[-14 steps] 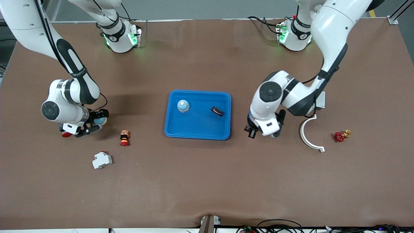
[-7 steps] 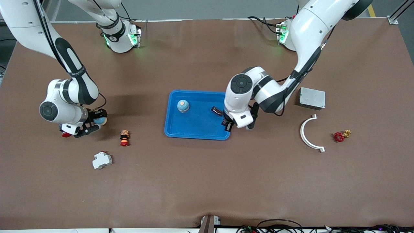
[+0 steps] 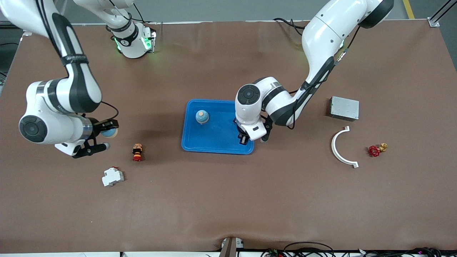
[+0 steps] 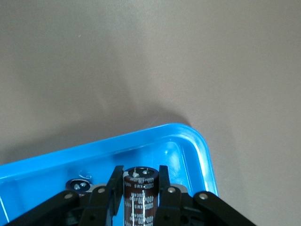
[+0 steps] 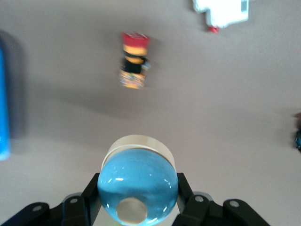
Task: Place electrolytic capacitor and blue bell in tray
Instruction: 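Carry the second capacitor and bell to the tray with both grippers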
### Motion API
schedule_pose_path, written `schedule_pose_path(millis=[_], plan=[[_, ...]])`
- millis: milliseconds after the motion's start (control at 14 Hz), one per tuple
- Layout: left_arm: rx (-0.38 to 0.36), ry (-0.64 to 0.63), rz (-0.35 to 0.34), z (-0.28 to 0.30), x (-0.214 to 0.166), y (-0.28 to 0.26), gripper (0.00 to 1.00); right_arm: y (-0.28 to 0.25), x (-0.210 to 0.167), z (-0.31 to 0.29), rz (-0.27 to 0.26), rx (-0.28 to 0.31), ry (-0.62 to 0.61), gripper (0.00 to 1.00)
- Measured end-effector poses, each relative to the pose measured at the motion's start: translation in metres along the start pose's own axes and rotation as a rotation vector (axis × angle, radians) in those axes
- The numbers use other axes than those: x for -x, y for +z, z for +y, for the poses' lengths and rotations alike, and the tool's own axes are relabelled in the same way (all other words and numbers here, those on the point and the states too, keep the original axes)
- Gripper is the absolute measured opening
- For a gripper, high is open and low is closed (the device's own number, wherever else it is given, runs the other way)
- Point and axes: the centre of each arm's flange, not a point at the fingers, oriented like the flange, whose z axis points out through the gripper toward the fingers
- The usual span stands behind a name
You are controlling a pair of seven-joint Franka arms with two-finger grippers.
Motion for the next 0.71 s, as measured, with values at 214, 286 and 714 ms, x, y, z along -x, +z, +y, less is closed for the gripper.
schedule_pose_path(millis=[214,286,714], plan=[[-0.009,0.008,-0.004,-0.001,0.007,0.011,0.33,-0.023,-0.007,-0.121,0.058,-0.021,0.156,0.66],[-0.010,0.018,0.000,-0.002,0.010,0.014,0.33,-0.027,-0.009,-0.153,0.083,-0.032,0.192,0.66],[0.022,0.047,0.024,0.002,0.011,0.013,0.78,0.035,-0.034,-0.277,0.164,-0.048,0.267,0.66]])
